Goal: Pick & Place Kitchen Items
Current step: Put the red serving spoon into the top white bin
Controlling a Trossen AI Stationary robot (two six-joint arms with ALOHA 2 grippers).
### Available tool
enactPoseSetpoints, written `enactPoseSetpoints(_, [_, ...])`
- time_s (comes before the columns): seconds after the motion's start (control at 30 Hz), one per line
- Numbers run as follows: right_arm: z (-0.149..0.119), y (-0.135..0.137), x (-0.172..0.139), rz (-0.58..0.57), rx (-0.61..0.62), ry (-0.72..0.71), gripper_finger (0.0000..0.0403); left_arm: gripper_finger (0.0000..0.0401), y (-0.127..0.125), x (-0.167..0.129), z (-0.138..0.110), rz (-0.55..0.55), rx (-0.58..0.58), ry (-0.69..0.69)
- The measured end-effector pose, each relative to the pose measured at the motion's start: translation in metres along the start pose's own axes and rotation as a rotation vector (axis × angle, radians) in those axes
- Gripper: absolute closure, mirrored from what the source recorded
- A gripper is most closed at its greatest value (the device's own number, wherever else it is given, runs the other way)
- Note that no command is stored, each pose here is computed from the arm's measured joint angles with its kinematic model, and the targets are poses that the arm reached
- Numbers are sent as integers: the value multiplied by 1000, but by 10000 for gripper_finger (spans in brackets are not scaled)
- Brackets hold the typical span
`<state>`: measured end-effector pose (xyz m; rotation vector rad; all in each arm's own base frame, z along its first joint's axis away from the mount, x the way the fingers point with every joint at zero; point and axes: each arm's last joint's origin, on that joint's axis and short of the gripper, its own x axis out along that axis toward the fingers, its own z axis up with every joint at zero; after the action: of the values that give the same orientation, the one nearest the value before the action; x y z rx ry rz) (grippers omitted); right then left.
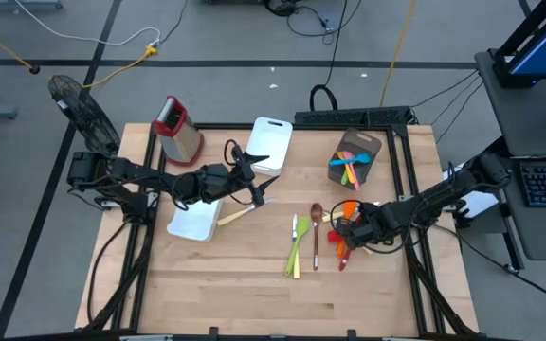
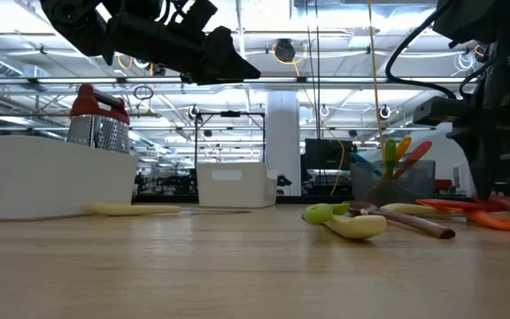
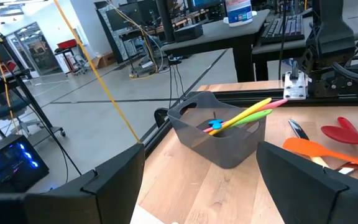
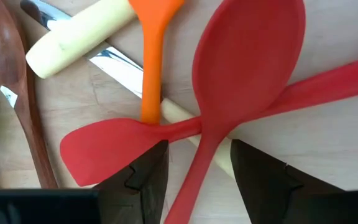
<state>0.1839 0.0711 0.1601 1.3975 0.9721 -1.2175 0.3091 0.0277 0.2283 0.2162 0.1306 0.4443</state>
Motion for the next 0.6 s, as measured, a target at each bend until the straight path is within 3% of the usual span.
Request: enactPoseSetpoints(0.6, [0, 1, 0, 7, -18, 2, 234, 91, 0, 0, 0, 0, 0, 0])
